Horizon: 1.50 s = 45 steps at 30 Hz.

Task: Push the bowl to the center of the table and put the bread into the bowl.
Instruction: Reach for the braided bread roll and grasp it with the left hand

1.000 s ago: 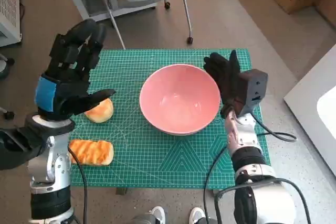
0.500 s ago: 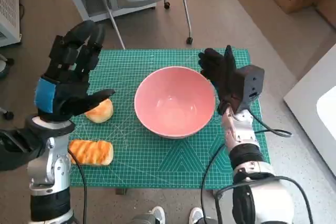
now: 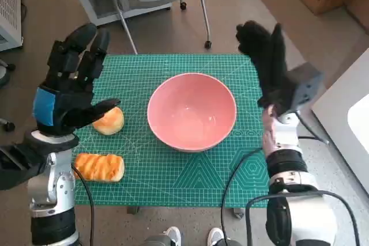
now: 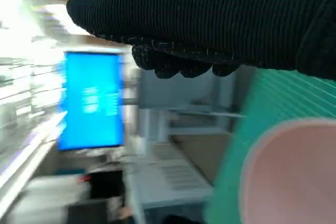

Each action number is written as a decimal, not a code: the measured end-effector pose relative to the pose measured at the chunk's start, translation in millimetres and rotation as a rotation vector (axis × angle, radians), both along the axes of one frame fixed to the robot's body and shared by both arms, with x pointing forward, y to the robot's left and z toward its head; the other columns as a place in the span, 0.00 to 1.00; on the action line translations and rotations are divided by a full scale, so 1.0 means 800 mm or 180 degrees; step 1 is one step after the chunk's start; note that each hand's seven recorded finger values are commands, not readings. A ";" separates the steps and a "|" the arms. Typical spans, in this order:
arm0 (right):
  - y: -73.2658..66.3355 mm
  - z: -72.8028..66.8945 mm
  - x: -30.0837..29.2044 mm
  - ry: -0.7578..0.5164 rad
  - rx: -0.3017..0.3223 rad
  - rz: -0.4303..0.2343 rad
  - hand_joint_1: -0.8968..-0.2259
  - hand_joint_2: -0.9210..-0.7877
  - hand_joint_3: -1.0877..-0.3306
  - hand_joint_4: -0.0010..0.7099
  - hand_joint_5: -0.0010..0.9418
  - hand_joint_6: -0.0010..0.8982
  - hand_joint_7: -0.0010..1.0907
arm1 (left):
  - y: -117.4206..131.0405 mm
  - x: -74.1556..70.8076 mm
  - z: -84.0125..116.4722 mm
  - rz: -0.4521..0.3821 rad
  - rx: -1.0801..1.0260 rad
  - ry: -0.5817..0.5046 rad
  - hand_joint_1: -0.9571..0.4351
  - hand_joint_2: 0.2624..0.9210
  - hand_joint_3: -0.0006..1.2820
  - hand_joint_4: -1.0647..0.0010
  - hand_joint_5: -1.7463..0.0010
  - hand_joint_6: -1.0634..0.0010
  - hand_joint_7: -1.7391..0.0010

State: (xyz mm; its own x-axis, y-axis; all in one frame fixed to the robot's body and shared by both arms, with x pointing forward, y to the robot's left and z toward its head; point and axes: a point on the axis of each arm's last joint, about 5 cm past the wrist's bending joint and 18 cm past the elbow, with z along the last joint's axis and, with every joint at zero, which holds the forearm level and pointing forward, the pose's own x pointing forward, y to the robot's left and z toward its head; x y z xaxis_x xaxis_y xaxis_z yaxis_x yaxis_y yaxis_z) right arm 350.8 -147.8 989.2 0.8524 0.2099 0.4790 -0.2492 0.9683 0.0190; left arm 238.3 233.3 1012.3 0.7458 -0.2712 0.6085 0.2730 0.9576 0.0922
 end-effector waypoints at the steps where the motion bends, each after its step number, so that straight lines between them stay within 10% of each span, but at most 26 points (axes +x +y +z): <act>1: -0.001 0.003 -0.0004 -0.0100 0.0003 0.0042 0.53 0.00 0.57 0.49 0.00 0.54 0.00 | 0.000 0.000 0.001 -0.0001 0.0003 -0.0009 0.43 0.96 0.00 0.88 1.00 1.00 0.65; 19: -0.015 0.017 -0.0095 -0.0853 -0.0206 0.0275 0.47 0.00 0.60 0.43 0.00 0.51 0.00 | 0.045 -0.074 0.085 0.0793 0.2598 -0.0221 0.54 0.71 0.00 0.95 0.99 1.00 0.76; 30: -0.011 0.015 -0.0089 -0.0796 -0.0252 0.0288 0.48 0.00 0.58 0.45 0.01 0.52 0.00 | 0.040 -0.100 0.071 0.0781 0.3288 0.0038 0.64 0.64 0.00 0.88 0.98 0.99 0.63; 45: -0.006 0.014 -0.0074 -0.0724 -0.0206 0.0372 0.48 0.00 0.60 0.45 0.01 0.52 0.00 | 0.052 -0.110 0.044 0.0458 0.3700 0.0668 0.64 0.65 0.00 0.83 0.99 0.84 0.77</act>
State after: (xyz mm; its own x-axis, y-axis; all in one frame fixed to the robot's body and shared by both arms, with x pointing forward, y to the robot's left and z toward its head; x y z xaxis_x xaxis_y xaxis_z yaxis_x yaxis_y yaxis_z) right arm 344.9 -152.4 1000.4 0.6925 0.3371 0.6378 -0.3503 0.9300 -0.1113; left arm 150.7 275.2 1047.7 0.8703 -0.4852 -0.0844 0.2831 0.3527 0.8919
